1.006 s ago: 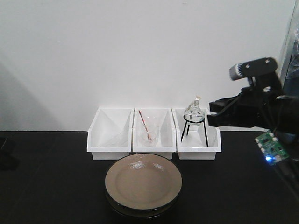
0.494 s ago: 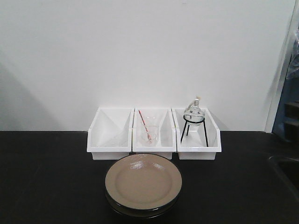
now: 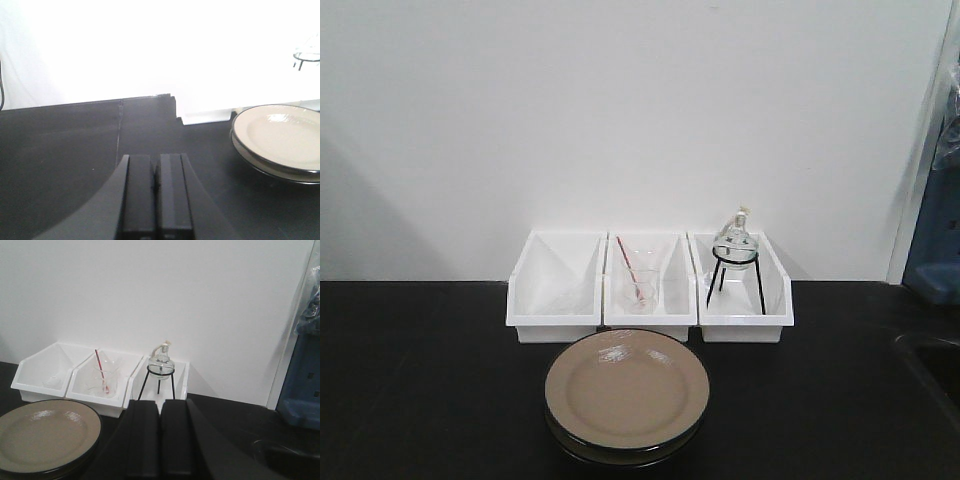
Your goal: Arrange circular plates on left workspace
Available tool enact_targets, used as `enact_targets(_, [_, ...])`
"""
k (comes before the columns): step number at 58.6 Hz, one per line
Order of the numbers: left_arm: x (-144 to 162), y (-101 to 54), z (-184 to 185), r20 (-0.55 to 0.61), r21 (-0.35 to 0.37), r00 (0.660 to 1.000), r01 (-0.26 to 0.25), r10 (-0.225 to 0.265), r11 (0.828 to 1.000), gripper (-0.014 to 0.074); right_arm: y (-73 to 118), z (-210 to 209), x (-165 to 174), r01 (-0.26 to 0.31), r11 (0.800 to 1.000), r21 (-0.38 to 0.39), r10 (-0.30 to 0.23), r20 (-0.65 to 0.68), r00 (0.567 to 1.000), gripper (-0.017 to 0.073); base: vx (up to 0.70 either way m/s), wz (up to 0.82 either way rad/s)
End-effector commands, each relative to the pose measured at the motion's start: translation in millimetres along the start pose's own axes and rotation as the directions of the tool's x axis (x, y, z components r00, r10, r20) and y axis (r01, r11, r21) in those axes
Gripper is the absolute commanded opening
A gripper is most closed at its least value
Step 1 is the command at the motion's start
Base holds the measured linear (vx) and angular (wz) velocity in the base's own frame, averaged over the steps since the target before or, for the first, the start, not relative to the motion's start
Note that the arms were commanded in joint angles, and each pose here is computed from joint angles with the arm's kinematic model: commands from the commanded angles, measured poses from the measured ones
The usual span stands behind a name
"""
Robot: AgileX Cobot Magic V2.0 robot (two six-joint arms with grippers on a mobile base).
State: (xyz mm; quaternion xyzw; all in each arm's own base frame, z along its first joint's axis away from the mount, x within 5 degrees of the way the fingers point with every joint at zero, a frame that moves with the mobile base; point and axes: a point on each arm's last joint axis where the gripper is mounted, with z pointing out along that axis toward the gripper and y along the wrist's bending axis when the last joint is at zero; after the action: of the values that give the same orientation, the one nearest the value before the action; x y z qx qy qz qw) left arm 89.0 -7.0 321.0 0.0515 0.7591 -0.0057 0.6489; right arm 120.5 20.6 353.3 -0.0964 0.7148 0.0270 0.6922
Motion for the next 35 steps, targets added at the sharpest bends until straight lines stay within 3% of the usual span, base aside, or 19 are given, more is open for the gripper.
enact_targets(1, [-12, 1.8, -5, 0.09, -0.024, 0.996, 0.027, -0.025, 0.999, 0.0, -2.5, -2, -13, 0.009, 1.0, 0.025, -0.011, 0.11, 0.994, -0.0001, 0.0, 0.0])
enact_targets(30, [-9, 0.9, -6, 0.08, -0.019, 0.996, 0.025, -0.024, 1.0, 0.0, -1.9, -2, -10, 0.009, 1.0, 0.018, -0.011, 0.078, 0.997, 0.0, 0.0, 0.0])
enact_targets(33, [-6, 1.7, -7, 0.084, -0.036, 0.996, -0.004, 0.007, 0.999, 0.0, -1.9, -2, -10, 0.009, 1.0, 0.018, -0.011, 0.078, 0.997, 0.0, 0.0, 0.0])
enact_targets(35, [-2, 3.2, -10, 0.089, -0.066, 0.994, -0.056, 0.062, 0.996, 0.0, -1.9, -2, -10, 0.009, 1.0, 0.018, -0.011, 0.078, 0.997, 0.0, 0.0, 0.0])
